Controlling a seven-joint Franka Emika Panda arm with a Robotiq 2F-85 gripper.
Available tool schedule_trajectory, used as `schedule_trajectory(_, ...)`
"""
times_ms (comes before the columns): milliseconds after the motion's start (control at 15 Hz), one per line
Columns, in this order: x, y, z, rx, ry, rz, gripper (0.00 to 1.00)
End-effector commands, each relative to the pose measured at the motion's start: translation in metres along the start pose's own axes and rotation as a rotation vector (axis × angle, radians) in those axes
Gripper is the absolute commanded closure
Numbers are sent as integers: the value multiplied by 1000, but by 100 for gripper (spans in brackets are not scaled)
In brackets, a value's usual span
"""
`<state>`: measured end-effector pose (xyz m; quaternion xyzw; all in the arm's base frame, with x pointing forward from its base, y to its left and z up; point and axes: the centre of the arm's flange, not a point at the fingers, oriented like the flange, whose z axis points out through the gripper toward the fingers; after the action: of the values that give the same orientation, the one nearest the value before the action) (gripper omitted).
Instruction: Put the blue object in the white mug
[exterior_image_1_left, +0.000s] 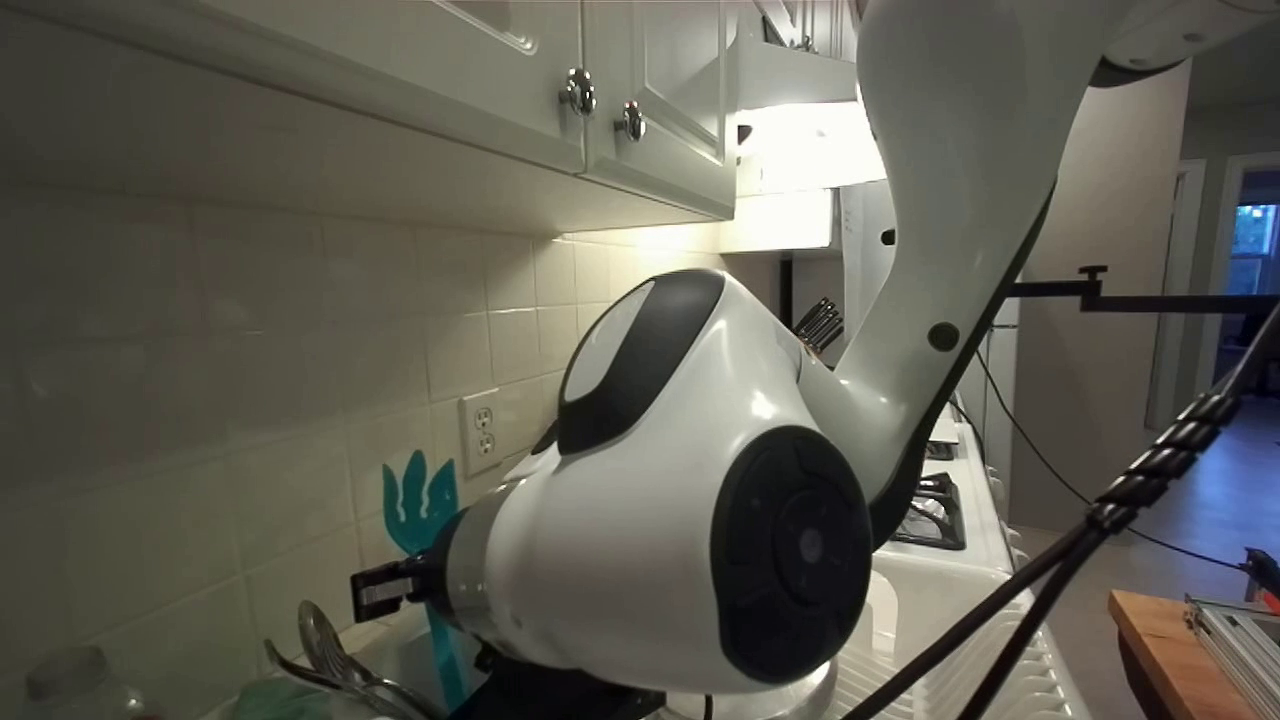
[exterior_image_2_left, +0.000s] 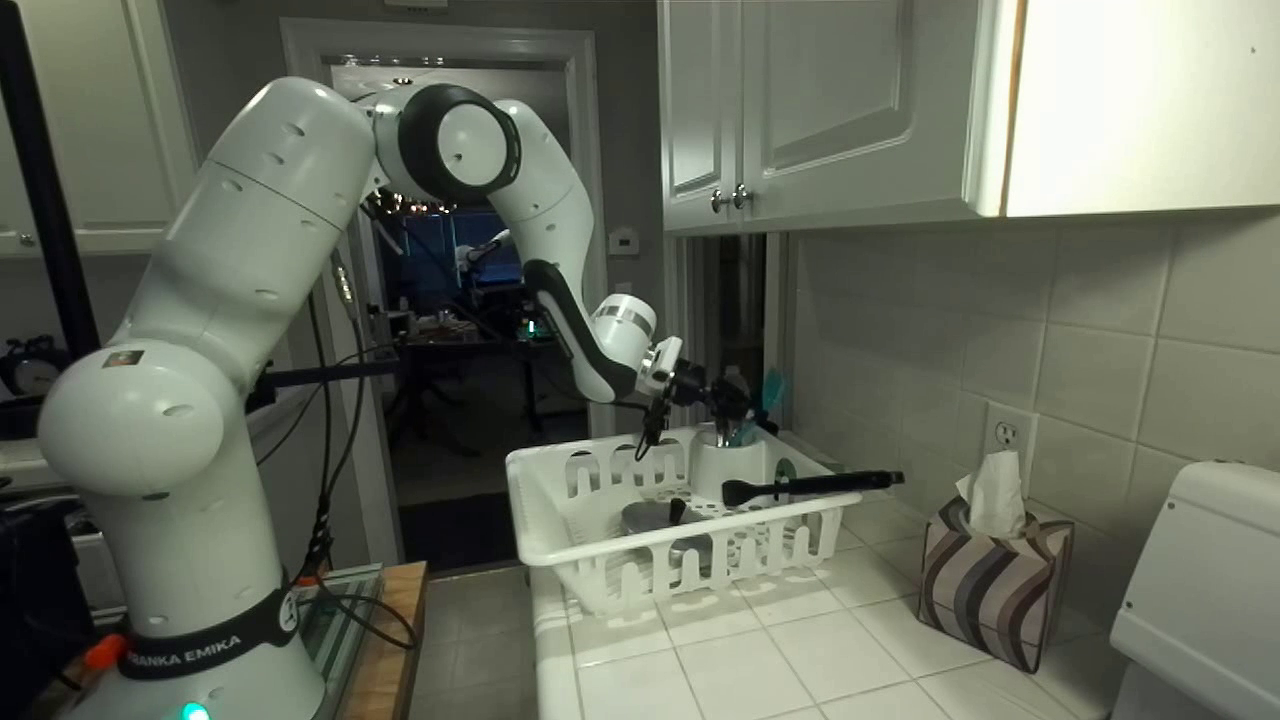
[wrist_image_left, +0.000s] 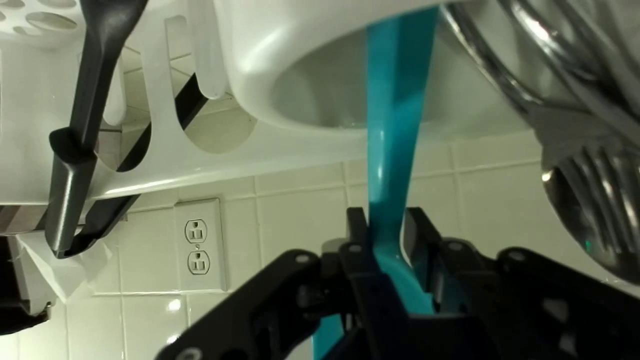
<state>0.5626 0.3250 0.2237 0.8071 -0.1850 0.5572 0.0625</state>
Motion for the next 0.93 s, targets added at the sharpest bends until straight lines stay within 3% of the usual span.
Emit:
schedule_trajectory(0, -1, 4, -10, -10, -4, 26, 43)
schedule_trajectory(400, 12, 7, -18, 5, -9, 59, 1)
schedule_trajectory(867, 49, 25, -40, 58, -200, 52, 0)
